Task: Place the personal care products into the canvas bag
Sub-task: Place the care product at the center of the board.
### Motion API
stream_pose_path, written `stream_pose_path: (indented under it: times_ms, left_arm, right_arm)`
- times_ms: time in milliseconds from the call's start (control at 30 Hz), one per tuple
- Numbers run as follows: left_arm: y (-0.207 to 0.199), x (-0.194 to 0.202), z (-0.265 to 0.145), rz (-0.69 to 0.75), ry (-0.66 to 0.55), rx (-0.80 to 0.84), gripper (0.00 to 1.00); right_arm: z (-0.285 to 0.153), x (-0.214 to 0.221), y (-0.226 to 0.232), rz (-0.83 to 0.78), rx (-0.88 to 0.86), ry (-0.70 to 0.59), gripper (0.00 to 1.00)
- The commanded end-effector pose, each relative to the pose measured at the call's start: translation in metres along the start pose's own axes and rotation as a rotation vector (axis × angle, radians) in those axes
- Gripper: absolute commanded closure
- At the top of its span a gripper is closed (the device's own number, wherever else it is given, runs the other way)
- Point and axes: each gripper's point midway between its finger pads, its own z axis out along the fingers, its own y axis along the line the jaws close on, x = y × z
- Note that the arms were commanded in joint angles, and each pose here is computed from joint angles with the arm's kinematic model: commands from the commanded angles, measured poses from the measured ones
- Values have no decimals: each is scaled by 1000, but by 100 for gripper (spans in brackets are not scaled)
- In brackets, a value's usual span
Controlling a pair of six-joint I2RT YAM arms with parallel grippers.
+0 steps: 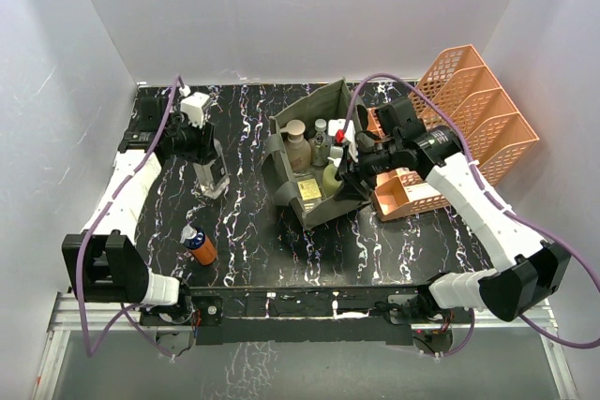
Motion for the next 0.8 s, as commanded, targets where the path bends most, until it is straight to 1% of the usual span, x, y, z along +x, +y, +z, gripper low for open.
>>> stream_pose_path:
  times_ms: [0,67,133,233,367,433,700,767]
  left_arm:
    - [-5,-56,-21,149,-264,10,100]
    - [-8,-50,-16,171,-257,35,100]
    - [-11,-44,-13,185,-250,51,100]
    - [-14,-34,-11,213,-238,70,100]
    - [-21,-16,-3,221,-215,114,100]
    - [-23,-9,0,226,-208,123,100]
    - [-26,15,6,248,-173,140,83]
    - [-27,21,6,255,-162,139,75]
  right_arm:
    - [-26,-56,-2,-117,73,-136,39]
    - [-31,-70,-3,-109,86,-163,31]
    - [-37,-84,-7,-107,101,-185,27]
    - [-39,-97,-22,-84,155,-199,26]
    - [-33,-92,-48,-68,237,-168,25]
    - [-30,-88,-54,-67,251,-158,25]
    - [-15,-67,-59,-53,240,-115,25]
    - [-12,-59,-65,-54,253,-83,24]
